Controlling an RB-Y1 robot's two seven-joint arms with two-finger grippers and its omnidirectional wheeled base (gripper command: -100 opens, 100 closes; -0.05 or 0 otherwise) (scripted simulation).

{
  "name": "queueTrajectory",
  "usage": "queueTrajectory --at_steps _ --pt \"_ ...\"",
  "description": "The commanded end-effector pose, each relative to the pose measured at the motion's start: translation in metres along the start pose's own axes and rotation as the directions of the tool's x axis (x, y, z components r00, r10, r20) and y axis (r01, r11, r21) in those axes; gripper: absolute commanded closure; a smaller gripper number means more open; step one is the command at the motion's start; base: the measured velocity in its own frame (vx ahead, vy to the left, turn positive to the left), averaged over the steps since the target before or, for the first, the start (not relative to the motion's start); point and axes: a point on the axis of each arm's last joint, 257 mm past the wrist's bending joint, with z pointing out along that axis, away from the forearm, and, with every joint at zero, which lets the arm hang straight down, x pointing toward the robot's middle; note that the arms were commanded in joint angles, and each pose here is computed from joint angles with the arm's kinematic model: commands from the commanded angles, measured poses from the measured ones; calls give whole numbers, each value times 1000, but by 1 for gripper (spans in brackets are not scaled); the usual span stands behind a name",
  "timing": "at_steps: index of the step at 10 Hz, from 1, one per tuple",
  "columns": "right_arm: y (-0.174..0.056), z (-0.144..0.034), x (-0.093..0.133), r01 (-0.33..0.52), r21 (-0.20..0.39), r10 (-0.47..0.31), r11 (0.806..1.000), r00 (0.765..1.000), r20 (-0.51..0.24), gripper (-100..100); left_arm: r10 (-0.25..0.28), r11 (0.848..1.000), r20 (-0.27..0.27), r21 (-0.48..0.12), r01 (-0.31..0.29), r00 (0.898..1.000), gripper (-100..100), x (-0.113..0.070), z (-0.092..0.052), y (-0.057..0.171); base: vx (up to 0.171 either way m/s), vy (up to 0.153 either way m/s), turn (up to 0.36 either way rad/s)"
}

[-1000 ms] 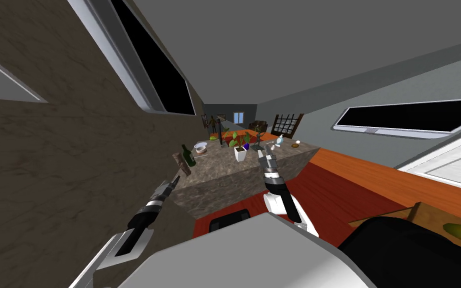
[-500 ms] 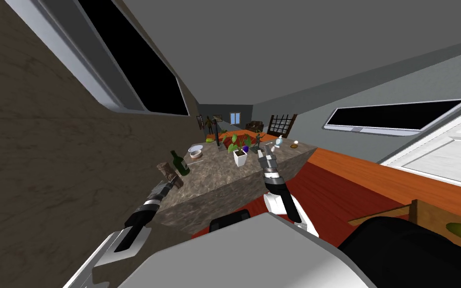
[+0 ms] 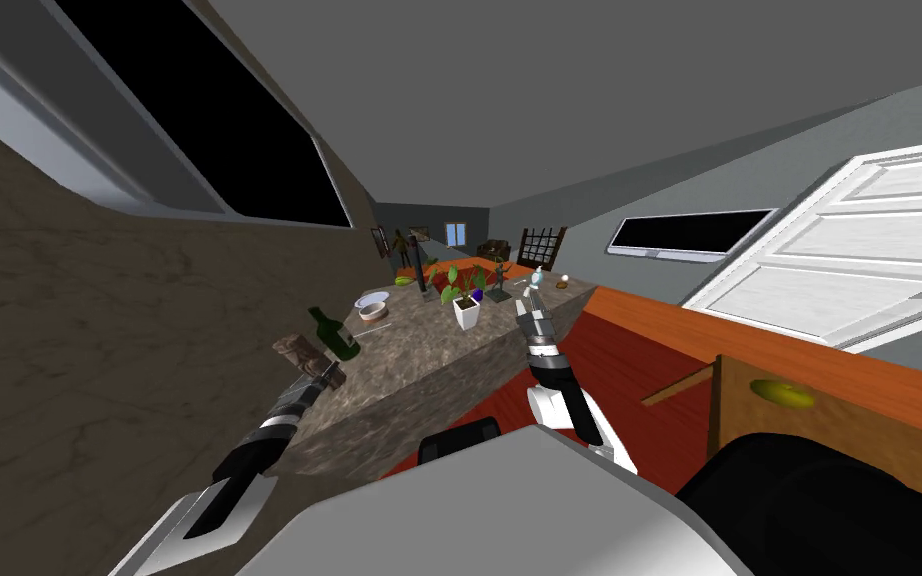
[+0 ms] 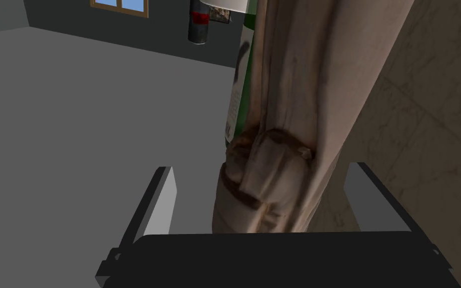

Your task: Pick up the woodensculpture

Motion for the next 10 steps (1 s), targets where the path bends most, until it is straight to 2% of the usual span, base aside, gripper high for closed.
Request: queueTrajectory --at_steps 1,2,3,4,5,6,7,8,9,10 --pt "0 0 0 0 0 0 1000 1000 0 0 -17 999 -12 -44 16 1000 -100 5 -12 29 -76 -33 -336" --pt "0 0 0 0 0 0 1000 1000 0 0 8 997 0 -77 -8 1000 -100 -6 -26 60 -87 -41 -355" --pt "0 0 0 0 0 0 1000 1000 0 0 -24 994 -6 -104 23 1000 -100 1 -30 71 -72 -39 -364" --pt "0 0 0 0 0 0 1000 1000 0 0 -28 992 -23 -123 25 999 -100 10 -34 80 -34 -24 -80" --pt "0 0 0 0 0 0 1000 1000 0 0 -9 988 2 -155 9 1000 -100 -6 -49 108 -59 -50 -338" --pt "0 0 0 0 0 0 1000 1000 0 0 -35 980 -17 -195 31 999 -100 7 -58 125 -71 -43 -364" --pt "0 0 0 0 0 0 1000 1000 0 0 -6 975 11 -222 8 1000 -100 -13 -72 150 -97 -62 -374" --pt "0 0 0 0 0 0 1000 1000 0 0 -35 966 5 -258 35 999 -100 -4 -81 164 -78 -62 -348" --pt "0 0 0 0 0 0 1000 1000 0 0 -2 956 25 -294 9 1000 -100 -23 -100 191 -73 -82 -425" --pt "0 0 0 0 0 0 1000 1000 0 0 -33 939 17 -341 37 999 -100 -11 -114 209 -60 -64 -346"
